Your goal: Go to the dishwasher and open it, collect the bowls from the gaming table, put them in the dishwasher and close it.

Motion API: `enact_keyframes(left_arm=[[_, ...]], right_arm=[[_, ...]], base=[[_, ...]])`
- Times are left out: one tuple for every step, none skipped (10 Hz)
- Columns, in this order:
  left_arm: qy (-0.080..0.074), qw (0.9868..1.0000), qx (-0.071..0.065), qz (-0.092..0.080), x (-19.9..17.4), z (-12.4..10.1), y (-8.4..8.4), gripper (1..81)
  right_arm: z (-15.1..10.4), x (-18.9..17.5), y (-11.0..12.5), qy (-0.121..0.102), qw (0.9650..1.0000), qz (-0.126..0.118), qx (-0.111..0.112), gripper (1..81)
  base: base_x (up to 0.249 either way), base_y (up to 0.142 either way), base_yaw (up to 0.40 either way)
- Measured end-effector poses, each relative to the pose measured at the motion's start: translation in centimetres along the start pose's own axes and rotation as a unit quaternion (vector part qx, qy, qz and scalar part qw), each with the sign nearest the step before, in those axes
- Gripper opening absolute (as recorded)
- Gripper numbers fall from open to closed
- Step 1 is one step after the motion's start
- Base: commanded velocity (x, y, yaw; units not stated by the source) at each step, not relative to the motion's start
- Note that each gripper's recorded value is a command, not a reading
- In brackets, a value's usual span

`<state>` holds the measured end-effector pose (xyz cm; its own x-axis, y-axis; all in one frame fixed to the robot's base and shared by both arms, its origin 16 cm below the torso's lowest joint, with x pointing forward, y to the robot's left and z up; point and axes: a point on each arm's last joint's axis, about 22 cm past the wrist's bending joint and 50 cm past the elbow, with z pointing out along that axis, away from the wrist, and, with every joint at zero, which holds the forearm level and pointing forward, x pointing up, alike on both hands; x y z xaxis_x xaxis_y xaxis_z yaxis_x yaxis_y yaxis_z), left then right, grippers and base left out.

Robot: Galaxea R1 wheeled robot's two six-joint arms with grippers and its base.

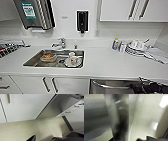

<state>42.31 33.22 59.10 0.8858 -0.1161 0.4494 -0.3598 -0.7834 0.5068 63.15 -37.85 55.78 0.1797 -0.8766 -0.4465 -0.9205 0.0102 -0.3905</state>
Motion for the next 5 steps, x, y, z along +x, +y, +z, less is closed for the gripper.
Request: enact_keyframes(left_arm=[[0.0,1.0,-0.001,0.0,0.0,0.1,0.1,81.1],[0.001,1.0,-0.004,0.0,0.1,0.3,0.3,81.1],[0.0,1.0,-0.006,0.0,0.0,0.5,0.4,81.1],[0.001,1.0,-0.007,0.0,0.1,0.5,0.5,81.1],[0.0,1.0,-0.007,0.0,0.0,0.5,0.5,81.1]], right_arm=[[-0.3,0.0,0.1,0.0,1.0,-0.002,0.0,81.1],[-0.9,0.1,0.2,0.0,1.0,-0.005,0.003,81.1],[-1.7,0.4,0.5,0.003,0.9999,-0.007,0.007,81.1],[-2.0,0.7,0.8,0.006,0.9999,-0.006,0.012,81.1],[-1.9,0.8,0.9,0.007,0.9998,-0.005,0.017,81.1]], base=[[0.0,0.0,0.0],[0.0,0.0,0.0],[0.0,0.0,0.0],[0.0,0.0,0.0],[0.0,0.0,0.0]])
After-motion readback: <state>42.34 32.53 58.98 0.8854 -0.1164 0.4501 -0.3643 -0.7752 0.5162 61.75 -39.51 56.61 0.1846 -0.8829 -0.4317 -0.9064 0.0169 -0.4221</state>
